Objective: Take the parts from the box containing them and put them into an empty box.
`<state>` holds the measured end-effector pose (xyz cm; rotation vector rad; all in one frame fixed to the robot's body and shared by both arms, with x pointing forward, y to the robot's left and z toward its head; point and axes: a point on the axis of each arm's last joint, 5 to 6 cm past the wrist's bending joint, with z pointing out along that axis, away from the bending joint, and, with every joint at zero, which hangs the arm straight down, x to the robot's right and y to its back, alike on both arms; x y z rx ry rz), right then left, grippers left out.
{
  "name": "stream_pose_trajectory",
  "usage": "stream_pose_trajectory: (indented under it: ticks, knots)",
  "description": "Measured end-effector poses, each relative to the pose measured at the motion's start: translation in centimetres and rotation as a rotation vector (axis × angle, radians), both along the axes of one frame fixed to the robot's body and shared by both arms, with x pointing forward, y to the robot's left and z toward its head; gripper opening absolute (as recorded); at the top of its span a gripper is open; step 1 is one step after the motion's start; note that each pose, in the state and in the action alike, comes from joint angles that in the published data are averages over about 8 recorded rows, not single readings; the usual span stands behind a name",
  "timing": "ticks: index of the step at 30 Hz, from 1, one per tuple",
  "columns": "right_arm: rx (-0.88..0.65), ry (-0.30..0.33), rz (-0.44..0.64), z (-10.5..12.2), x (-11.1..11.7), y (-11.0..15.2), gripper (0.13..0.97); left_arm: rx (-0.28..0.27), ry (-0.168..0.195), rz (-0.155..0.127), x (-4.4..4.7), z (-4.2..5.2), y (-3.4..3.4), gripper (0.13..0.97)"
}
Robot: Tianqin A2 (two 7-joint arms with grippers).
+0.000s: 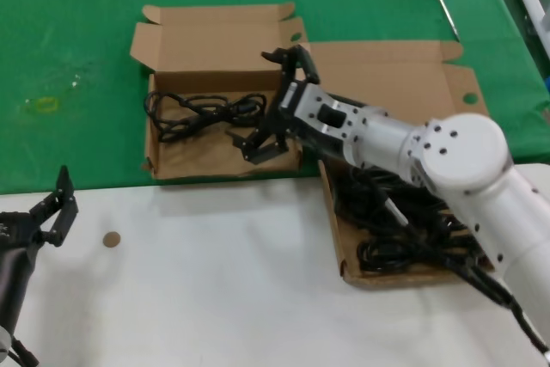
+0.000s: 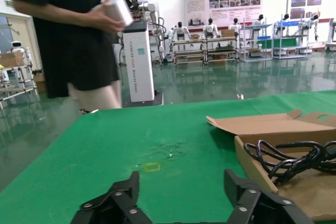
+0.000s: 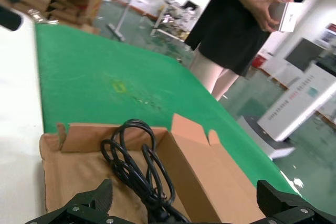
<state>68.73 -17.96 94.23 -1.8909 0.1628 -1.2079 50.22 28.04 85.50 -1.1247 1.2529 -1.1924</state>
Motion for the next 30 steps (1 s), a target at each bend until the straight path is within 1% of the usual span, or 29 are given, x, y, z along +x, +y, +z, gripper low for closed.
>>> stream_pose_trajectory:
  ticks: [6,10,18,19,27,30]
  knots:
    - [0.101,0.011,-0.059,-1.6,-1.6,-0.8,0.966,0.000,0.000,0.000,0.00,0.00,0.00,0.641]
    - [0.166,0.020,-0.102,-2.6,-2.8,-1.4,0.966,0.000,0.000,0.000,0.00,0.00,0.00,0.641]
    - [0.290,0.036,-0.192,-4.4,-5.2,-2.8,0.966,-0.001,0.000,0.000,0.00,0.00,0.00,0.821]
    - [0.305,0.038,-0.204,-4.6,-5.6,-3.0,0.966,-0.001,0.000,0.000,0.00,0.00,0.00,0.821]
    - [0.420,0.051,-0.302,-6.1,-8.3,-4.6,0.966,-0.001,0.000,0.000,0.00,0.00,0.00,0.930]
    - [0.460,0.055,-0.339,-6.6,-9.4,-5.3,0.966,-0.001,0.000,0.000,0.00,0.00,0.00,0.930]
